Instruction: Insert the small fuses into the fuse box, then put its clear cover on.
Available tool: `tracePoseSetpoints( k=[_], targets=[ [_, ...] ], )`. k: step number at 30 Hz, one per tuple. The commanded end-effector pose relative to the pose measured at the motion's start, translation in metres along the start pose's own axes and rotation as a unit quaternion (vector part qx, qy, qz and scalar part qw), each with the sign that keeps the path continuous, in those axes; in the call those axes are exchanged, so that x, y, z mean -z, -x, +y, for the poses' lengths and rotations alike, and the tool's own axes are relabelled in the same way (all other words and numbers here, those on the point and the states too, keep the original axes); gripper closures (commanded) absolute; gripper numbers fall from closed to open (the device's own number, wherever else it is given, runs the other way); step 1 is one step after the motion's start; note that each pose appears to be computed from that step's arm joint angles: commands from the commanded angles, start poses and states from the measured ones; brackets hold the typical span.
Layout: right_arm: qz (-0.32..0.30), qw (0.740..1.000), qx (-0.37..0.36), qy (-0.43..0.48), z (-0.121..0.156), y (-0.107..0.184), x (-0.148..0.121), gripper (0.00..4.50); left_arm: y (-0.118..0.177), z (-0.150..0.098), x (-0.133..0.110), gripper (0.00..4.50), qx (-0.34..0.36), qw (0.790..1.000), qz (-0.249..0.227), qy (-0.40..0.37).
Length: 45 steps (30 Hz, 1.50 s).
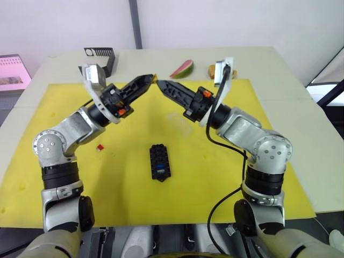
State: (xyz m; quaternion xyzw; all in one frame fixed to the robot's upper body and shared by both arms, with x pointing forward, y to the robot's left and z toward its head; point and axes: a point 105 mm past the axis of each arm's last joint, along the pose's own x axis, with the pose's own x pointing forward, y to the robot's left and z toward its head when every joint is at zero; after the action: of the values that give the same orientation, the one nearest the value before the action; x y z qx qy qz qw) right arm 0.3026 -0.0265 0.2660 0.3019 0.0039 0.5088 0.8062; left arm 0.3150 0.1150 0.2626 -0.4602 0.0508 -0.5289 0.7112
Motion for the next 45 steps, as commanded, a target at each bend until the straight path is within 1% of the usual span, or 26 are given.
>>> tracePoseSetpoints(
  k=[1, 8, 11, 29, 42, 45],
  targets=[
    [-0.015, 1.000, -0.019, 0.007, 0.0100, -0.0010, -0.0078, 1.75, -0.0015, -0.0081, -0.0021, 4.50, 0.019, 1.000, 0.002, -0.010],
    [-0.016, 1.000, -0.021, 0.005, 0.0115, -0.0010, -0.0071, 1.75, -0.0023, -0.0034, -0.0004, 4.50, 0.017, 1.000, 0.000, -0.004],
    [-0.015, 1.000, -0.021, 0.004, 0.0118, -0.0003, -0.0065, 2.51, -0.0017, -0.0031, -0.0014, 4.50, 0.016, 1.000, 0.000, -0.004],
    [-0.016, 1.000, -0.022, 0.000, 0.0118, -0.0006, -0.0068, 2.51, -0.0052, -0.0041, 0.0030, 4.50, 0.019, 1.000, 0.013, -0.006],
    [-0.012, 1.000, -0.016, 0.004, 0.0097, -0.0006, -0.0042, 2.51, -0.0097, -0.0094, 0.0042, 4.50, 0.031, 0.999, 0.016, -0.010],
    [-0.015, 1.000, -0.017, 0.001, 0.0101, 0.0002, -0.0052, 3.27, -0.0098, -0.0088, 0.0034, 4.50, 0.030, 0.999, 0.015, -0.010]
  ],
)
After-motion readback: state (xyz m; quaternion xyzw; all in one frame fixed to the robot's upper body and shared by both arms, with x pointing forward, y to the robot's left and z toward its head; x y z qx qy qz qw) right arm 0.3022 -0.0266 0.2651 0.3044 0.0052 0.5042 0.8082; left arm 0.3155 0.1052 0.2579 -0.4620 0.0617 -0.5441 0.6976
